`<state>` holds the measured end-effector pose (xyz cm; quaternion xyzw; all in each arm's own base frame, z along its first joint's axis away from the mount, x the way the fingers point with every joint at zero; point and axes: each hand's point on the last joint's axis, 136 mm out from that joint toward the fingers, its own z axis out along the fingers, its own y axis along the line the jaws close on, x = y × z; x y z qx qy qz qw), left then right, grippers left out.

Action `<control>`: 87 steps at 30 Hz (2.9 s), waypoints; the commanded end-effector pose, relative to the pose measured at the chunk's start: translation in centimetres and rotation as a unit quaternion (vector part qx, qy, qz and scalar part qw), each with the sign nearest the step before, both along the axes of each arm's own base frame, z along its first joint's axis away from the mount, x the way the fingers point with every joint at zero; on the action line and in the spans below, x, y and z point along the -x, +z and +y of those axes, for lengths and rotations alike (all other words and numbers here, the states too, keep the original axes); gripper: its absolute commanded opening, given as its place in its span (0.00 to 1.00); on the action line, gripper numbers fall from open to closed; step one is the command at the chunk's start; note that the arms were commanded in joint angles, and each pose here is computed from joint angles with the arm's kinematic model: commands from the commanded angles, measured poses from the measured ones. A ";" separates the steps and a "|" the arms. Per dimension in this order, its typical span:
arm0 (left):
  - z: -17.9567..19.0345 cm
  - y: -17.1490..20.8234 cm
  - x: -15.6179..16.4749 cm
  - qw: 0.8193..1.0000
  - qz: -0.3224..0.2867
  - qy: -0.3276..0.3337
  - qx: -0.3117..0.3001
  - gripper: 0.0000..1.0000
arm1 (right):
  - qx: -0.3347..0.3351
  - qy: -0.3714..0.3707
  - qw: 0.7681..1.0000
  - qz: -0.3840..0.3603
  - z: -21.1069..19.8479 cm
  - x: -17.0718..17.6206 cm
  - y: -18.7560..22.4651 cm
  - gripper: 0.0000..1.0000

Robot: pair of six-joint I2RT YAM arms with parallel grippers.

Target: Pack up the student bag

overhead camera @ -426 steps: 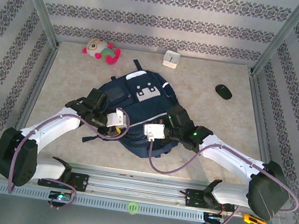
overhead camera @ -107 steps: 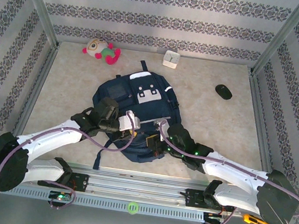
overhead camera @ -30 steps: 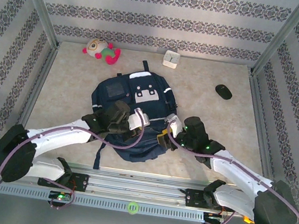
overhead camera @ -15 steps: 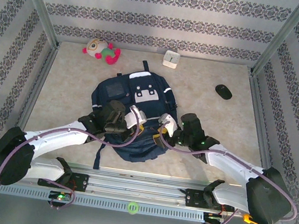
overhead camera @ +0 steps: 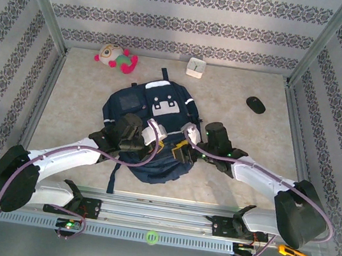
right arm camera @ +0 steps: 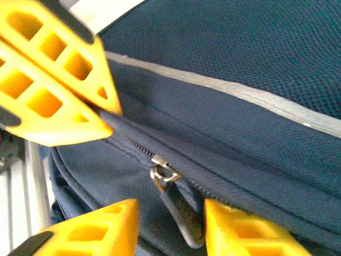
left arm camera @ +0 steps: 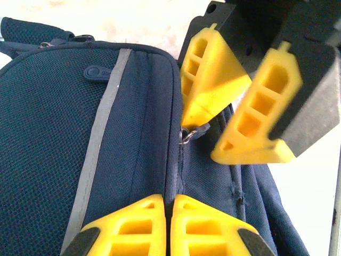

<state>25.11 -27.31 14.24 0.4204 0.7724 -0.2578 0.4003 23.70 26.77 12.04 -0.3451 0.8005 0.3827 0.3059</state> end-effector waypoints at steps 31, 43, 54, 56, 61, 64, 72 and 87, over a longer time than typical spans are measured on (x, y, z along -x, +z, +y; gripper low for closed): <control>4.0 3.0 -0.3 0.998 -0.019 0.034 -0.042 0.55 | 0.035 -0.077 0.995 -0.049 -1.6 -1.9 1.3 0.00; -1.7 2.4 -4.3 0.994 -0.084 0.041 -0.060 0.70 | 0.023 -0.071 0.996 -0.045 -1.4 -1.3 1.3 0.00; -1.0 0.7 0.3 0.984 -0.114 -0.097 -0.092 0.04 | 0.014 -0.156 0.988 -0.018 -4.5 -4.3 0.8 0.00; -0.9 0.8 1.9 0.980 -0.120 -0.135 -0.082 0.02 | 0.009 -0.171 0.985 -0.017 -5.0 -5.3 0.8 0.00; -1.1 0.8 5.0 0.967 -0.117 -0.217 -0.067 0.00 | -0.001 -0.203 0.979 -0.020 -5.4 -8.5 0.6 0.00; -1.2 0.6 5.6 0.963 -0.110 -0.236 -0.066 0.00 | -0.009 -0.214 0.977 -0.024 -5.2 -10.0 0.7 0.00; -1.2 1.0 5.2 0.965 -0.124 -0.223 -0.058 0.00 | -0.006 -0.230 0.973 -0.030 -5.6 -10.4 0.9 0.00; -4.3 1.9 5.8 0.947 -0.116 -0.299 -0.014 0.00 | 0.022 -0.387 0.922 -0.023 -12.0 -7.7 -0.5 0.00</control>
